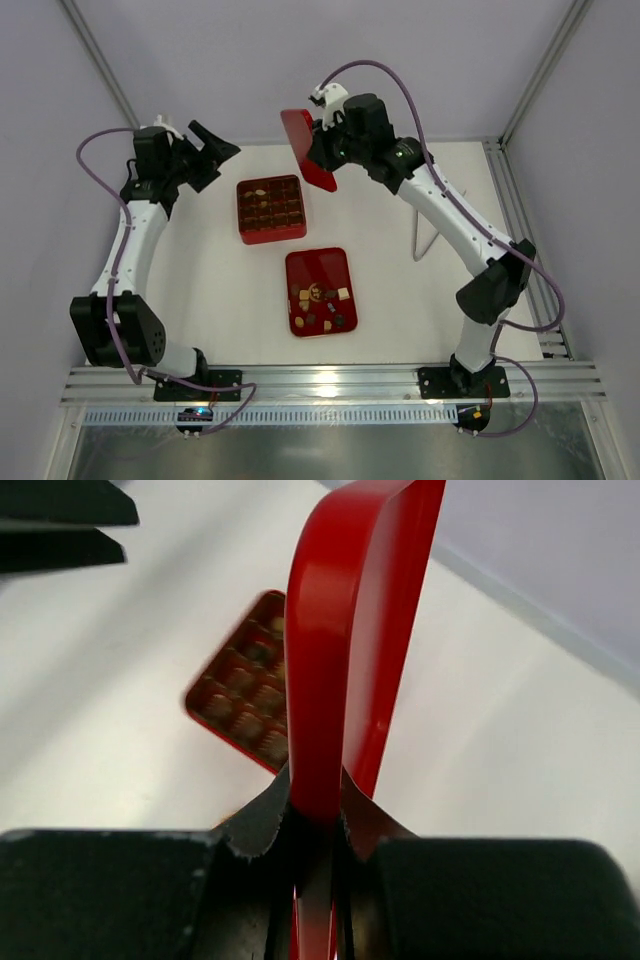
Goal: Pack the chocolate
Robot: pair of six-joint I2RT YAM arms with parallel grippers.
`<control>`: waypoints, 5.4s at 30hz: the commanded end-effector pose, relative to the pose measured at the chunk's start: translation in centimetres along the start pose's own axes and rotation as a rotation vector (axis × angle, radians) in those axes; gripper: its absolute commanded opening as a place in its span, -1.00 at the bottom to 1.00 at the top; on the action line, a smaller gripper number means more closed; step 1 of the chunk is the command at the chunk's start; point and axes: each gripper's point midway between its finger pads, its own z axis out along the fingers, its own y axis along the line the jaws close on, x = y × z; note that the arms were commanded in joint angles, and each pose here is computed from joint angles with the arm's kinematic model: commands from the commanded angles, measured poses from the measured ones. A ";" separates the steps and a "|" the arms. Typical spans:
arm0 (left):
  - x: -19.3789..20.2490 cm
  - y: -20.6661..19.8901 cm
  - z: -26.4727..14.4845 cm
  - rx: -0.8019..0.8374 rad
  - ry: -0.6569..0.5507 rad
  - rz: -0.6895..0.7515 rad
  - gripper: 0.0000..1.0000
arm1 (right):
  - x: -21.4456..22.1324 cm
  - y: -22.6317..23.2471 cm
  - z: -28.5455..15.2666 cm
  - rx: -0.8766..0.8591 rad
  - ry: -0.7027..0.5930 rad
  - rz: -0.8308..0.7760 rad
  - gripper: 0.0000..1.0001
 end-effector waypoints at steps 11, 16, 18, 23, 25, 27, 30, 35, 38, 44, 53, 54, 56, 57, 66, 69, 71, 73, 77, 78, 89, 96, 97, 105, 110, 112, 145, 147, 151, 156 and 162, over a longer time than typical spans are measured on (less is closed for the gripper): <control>1.3 4.8 0.2 -0.124 -0.015 0.120 0.84 | 0.8 4.3 8.3 -0.832 0.008 0.795 -0.92; 2.0 6.7 1.6 -0.171 0.017 0.116 0.82 | 1.7 3.6 10.3 -0.945 0.005 0.964 -0.92; 2.1 7.8 1.8 -0.214 0.020 0.122 0.82 | 3.0 3.2 11.6 -0.956 0.020 1.013 -0.92; 2.7 10.2 2.8 -0.285 0.043 0.117 0.81 | 4.8 3.2 12.9 -0.959 0.049 1.045 -0.92; 2.9 11.0 3.2 -0.305 0.050 0.103 0.79 | 5.3 3.1 13.2 -0.961 0.058 1.046 -0.92; 3.2 11.8 3.7 -0.323 0.064 0.097 0.78 | 6.0 3.1 13.7 -0.961 0.071 1.056 -0.92; 3.4 12.5 4.1 -0.340 0.068 0.097 0.79 | 6.8 3.1 14.5 -0.962 0.085 1.065 -0.92; 3.9 13.2 4.9 -0.336 0.084 0.092 0.79 | 7.9 2.9 15.6 -0.955 0.109 1.067 -0.92; 4.2 13.0 5.3 -0.307 0.083 0.083 0.79 | 8.8 2.7 16.3 -0.936 0.126 1.073 -0.92; 4.9 13.4 5.9 -0.286 0.100 0.064 0.79 | 10.1 2.4 17.3 -0.930 0.147 1.084 -0.92; 6.1 14.3 7.0 -0.286 0.133 0.041 0.79 | 12.0 2.2 18.2 -0.918 0.183 1.113 -0.92; 6.3 14.3 7.1 -0.287 0.137 0.040 0.79 | 12.1 2.1 18.3 -0.918 0.185 1.116 -0.92; 6.5 14.5 7.4 -0.288 0.145 0.034 0.78 | 12.3 2.0 18.3 -0.916 0.188 1.123 -0.92; 6.6 14.6 7.5 -0.290 0.147 0.030 0.79 | 12.4 2.1 18.4 -0.916 0.192 1.126 -0.92; 6.9 14.1 8.2 -0.263 0.162 0.035 0.75 | 13.4 2.1 18.5 -0.933 0.208 1.153 -0.92; 7.2 14.2 8.3 -0.263 0.170 0.034 0.74 | 13.8 2.1 18.4 -0.935 0.215 1.155 -0.92; 7.2 14.2 8.3 -0.263 0.172 0.035 0.74 | 13.7 2.2 18.3 -0.944 0.211 1.149 -0.92; 7.2 14.2 8.3 -0.262 0.171 0.034 0.74 | 13.9 2.1 18.3 -0.939 0.213 1.155 -0.92; 7.3 14.4 8.3 -0.266 0.174 0.036 0.73 | 14.2 2.1 18.3 -0.937 0.217 1.163 -0.90; 7.3 14.3 8.4 -0.264 0.173 0.035 0.72 | 14.3 2.0 18.3 -0.934 0.218 1.168 -0.85; 8.6 13.1 9.6 -0.256 0.208 0.061 0.67 | 14.5 1.1 17.8 -0.930 0.191 1.205 -0.66; 8.7 12.6 9.9 -0.250 0.212 0.068 0.66 | 14.6 0.3 17.3 -0.921 0.179 1.212 -0.51; 8.8 12.6 10.0 -0.250 0.214 0.068 0.66 | 14.5 0.3 17.3 -0.921 0.175 1.211 -0.51; 8.8 11.9 10.4 -0.241 0.216 0.079 0.66 | 14.6 -0.4 16.5 -0.910 0.161 1.220 -0.39; 8.8 11.8 10.5 -0.243 0.217 0.083 0.65 | 15.2 -1.4 16.2 -0.886 0.156 1.229 -0.38; 8.8 11.6 10.6 -0.241 0.219 0.085 0.65 | 15.1 -1.6 15.9 -0.881 0.152 1.227 -0.38; 9.7 11.5 10.8 -0.257 0.251 0.115 0.63 | 19.2 -4.2 14.8 -0.682 0.212 1.162 -0.20; 10.0 11.6 10.8 -0.262 0.258 0.113 0.63 | 19.7 -4.3 14.8 -0.662 0.224 1.148 -0.18; 10.1 11.6 10.8 -0.266 0.260 0.117 0.64 | 20.4 -4.3 14.7 -0.624 0.244 1.125 -0.13; 10.1 11.9 10.8 -0.290 0.262 0.119 0.63 | 21.4 -4.5 14.5 -0.584 0.257 1.097 -0.05; 10.4 13.1 10.6 -0.363 0.269 0.129 0.58 | 21.1 -4.5 13.8 -0.552 0.257 1.068 0.14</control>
